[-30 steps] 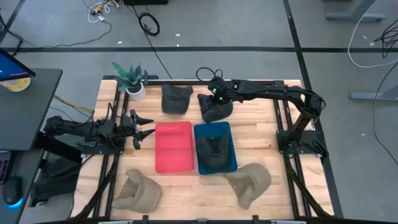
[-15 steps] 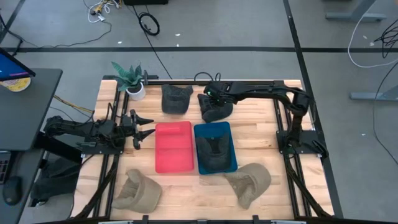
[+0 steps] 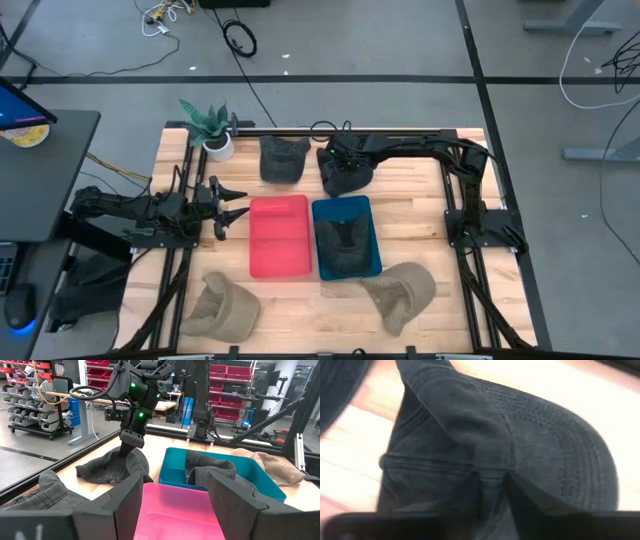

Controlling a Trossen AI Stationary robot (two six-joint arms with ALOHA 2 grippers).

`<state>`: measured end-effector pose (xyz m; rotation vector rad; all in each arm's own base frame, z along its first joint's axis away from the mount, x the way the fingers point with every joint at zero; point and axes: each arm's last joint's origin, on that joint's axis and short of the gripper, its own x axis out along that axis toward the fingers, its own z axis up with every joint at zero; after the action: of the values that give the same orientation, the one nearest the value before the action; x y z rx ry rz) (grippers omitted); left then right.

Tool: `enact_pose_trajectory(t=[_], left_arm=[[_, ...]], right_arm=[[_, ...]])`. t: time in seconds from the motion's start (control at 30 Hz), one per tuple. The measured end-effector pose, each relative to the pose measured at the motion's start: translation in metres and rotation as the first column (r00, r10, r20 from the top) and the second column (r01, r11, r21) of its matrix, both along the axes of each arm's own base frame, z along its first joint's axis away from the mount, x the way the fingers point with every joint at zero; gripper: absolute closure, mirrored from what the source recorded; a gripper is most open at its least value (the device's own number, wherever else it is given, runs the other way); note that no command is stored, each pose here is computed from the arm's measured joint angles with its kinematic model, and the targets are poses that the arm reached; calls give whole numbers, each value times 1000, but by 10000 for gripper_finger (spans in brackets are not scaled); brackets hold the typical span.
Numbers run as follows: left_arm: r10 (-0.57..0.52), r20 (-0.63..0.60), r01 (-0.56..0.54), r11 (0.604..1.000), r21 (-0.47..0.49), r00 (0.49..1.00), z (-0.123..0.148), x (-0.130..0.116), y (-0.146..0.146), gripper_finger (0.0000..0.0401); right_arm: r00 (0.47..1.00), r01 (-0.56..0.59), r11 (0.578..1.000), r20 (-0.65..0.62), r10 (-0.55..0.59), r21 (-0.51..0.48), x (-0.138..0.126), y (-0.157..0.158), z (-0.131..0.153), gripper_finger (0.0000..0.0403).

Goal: Pick & Place hat
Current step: Put the black cap into the blue bin

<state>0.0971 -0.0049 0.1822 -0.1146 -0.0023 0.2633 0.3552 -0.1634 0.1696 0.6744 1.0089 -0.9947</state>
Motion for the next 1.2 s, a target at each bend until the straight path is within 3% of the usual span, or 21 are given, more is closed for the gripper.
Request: enact_pose_trajectory(t=[0.1,0.33,0.47,0.6,0.73,0.93,1.2], left_arm=[[0,0,0,1000,0,1000,0,0,0,176],[0,0,0,1000,0,1000,0,0,0,176],[0,0,0,1000,0,1000,0,0,0,176],[0,0,0,1000,0,1000,0,0,0,176],[0,1,0,1000,0,1000,0,0,0,176],[0,0,0,1000,0,1000,0,0,0,176],[0,0,0,1000,0,1000,0,0,0,176]], right_arm=[[997,-72,997,-32,72,-8,-2,-3,0,387],[990,-135,990,-33,134,-51,-11,-18,14,396],[980,-198,971,4,201,-134,-22,-20,49,398],[937,-341,910,-2,351,-236,-35,-12,89,399],[863,-477,826,18,505,-302,-47,8,124,399],[682,-678,655,46,730,-334,-62,49,158,401],[404,-886,367,-81,911,-282,-65,103,162,401]])
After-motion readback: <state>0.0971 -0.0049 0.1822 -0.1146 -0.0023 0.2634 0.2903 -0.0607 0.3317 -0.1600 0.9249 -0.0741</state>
